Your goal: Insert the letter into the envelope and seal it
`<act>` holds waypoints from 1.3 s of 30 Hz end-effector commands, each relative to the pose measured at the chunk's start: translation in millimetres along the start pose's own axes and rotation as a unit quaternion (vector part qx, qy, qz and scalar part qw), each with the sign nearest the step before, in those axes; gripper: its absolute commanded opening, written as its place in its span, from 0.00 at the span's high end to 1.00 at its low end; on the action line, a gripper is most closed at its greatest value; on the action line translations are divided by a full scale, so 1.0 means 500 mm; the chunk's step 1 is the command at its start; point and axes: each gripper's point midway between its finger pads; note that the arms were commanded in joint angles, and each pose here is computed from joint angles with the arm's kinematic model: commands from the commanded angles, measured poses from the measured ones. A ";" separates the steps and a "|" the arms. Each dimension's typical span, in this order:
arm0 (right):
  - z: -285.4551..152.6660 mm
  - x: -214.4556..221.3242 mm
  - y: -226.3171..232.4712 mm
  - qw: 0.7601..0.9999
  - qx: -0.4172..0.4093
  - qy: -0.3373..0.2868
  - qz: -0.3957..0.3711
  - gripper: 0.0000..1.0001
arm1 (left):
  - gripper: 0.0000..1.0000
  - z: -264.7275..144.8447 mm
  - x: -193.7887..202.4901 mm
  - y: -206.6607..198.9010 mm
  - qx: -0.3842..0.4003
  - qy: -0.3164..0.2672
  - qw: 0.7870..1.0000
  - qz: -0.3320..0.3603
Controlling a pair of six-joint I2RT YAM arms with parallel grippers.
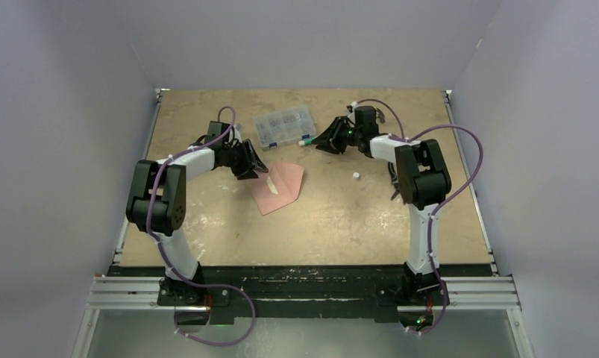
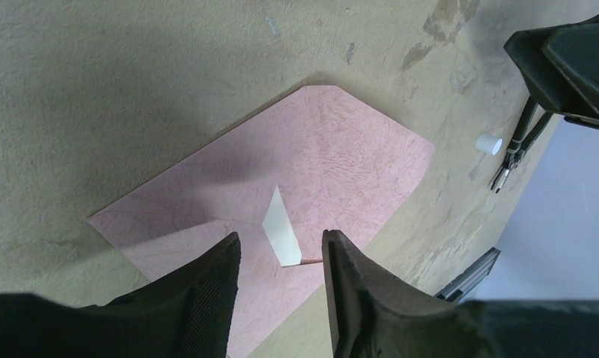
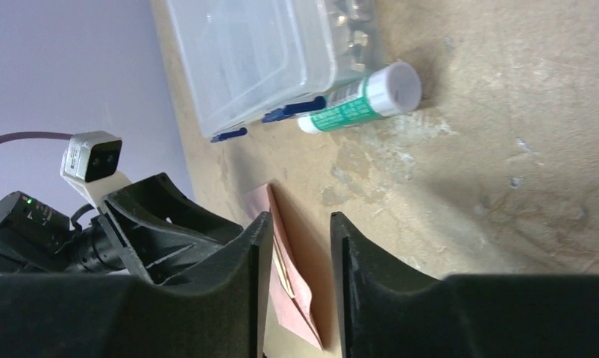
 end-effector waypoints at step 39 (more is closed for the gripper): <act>-0.022 0.297 0.095 0.973 -0.067 0.158 -0.157 0.51 | 0.90 -0.008 0.099 0.111 -0.164 0.071 0.984 -0.008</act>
Point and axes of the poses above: each gripper's point midway between its finger pads, its own z axis out along the fingers, its own y axis along the line the jaws close on, x = y × z, and after that the axes turned 15 degrees about z, right-handed
